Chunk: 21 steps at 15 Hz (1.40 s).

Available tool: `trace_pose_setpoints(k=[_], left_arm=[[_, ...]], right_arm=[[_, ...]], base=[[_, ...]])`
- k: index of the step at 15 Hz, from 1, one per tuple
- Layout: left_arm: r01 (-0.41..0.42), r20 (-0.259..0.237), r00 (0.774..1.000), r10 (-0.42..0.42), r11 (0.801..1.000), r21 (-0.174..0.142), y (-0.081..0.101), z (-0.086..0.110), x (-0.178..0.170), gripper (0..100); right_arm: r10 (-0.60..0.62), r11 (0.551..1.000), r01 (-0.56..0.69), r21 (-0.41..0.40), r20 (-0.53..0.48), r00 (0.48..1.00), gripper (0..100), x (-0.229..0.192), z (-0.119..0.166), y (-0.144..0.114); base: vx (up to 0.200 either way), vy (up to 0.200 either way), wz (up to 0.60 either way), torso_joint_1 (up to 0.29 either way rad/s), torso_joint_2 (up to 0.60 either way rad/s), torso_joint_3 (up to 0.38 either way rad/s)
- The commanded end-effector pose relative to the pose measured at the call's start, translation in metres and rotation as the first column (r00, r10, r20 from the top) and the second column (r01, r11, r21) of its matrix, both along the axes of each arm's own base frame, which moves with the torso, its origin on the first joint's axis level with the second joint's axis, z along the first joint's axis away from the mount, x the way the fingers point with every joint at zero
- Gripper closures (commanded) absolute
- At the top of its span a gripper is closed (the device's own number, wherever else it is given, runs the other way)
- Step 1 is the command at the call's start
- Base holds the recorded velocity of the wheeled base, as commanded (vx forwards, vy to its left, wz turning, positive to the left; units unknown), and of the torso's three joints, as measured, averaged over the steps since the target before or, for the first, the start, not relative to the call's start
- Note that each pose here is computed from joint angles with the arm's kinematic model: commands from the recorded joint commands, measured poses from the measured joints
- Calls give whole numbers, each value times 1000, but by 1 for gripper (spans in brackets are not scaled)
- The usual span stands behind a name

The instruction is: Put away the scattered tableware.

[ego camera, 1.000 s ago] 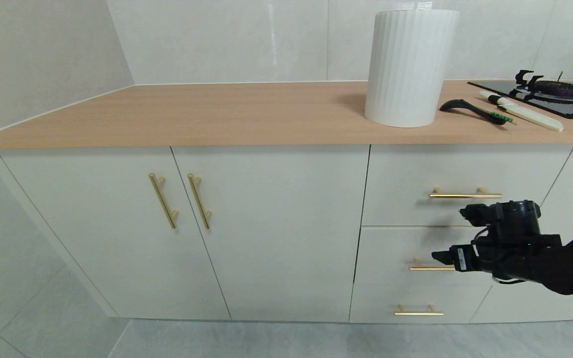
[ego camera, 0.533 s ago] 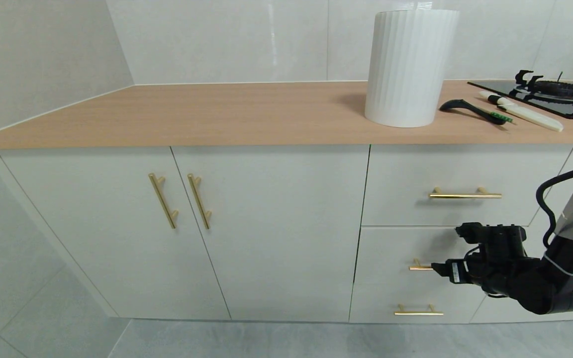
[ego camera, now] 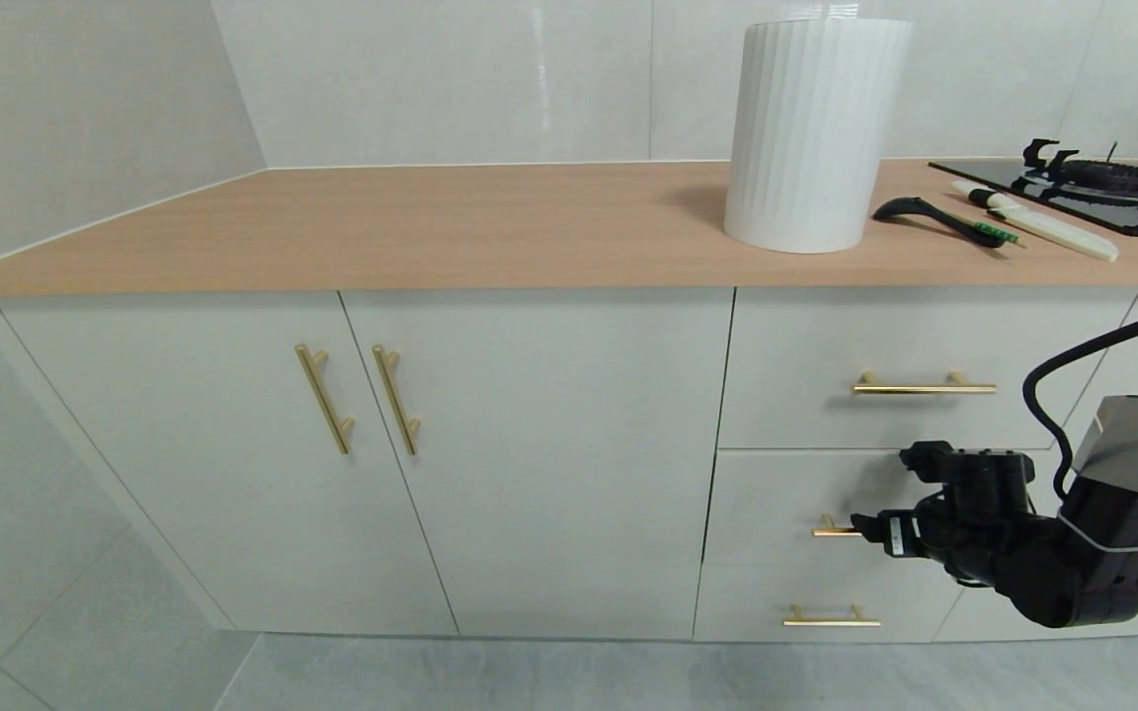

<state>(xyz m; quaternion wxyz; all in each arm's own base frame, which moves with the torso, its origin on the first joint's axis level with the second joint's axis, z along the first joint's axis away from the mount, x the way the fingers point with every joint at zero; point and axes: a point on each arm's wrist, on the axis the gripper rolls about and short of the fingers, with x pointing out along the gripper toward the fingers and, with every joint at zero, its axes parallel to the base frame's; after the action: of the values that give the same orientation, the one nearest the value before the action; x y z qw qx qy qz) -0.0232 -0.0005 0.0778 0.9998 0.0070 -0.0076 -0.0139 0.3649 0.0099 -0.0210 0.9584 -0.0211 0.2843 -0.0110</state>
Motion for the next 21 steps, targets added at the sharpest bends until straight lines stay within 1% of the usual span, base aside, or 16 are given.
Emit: trace_pose_setpoints(k=[1, 3, 6, 16, 19, 20, 21], left_arm=[[0, -1, 1000, 0, 1000, 0, 0, 0, 0, 0], [0, -1, 1000, 0, 1000, 2, 0, 0, 0, 0], [0, -1, 1000, 0, 1000, 0, 0, 0, 0, 0], [0, -1, 1000, 0, 1000, 2, 0, 0, 0, 0], [0, -1, 1000, 0, 1000, 0, 0, 0, 0, 0], [0, -1, 1000, 0, 1000, 0, 0, 0, 0, 0], [0, -1, 1000, 0, 1000, 0, 0, 0, 0, 0]], right_arm=[[-4, 1000, 4, -4, 3, 1000, 0, 1, -5, 0], [-25, 1000, 25, -17, 22, 999, 0, 4, -8, 0], [-25, 1000, 26, -18, 21, 999, 0, 4, -10, -1], [-17, 999, 16, -33, -24, 1000, 0, -7, -16, -1], [-18, 999, 17, -33, -38, 999, 0, -26, -7, -1], [-19, 999, 18, -32, -29, 999, 0, -36, -2, -2], [-18, 999, 18, -29, 16, 1000, 0, -45, 11, -3]], base=[[0, 0, 0, 0, 0, 0], [0, 0, 0, 0, 0, 0], [0, 0, 0, 0, 0, 0], [0, 0, 0, 0, 0, 0], [0, 0, 0, 0, 0, 0], [0, 0, 0, 0, 0, 0], [0, 0, 0, 0, 0, 0]])
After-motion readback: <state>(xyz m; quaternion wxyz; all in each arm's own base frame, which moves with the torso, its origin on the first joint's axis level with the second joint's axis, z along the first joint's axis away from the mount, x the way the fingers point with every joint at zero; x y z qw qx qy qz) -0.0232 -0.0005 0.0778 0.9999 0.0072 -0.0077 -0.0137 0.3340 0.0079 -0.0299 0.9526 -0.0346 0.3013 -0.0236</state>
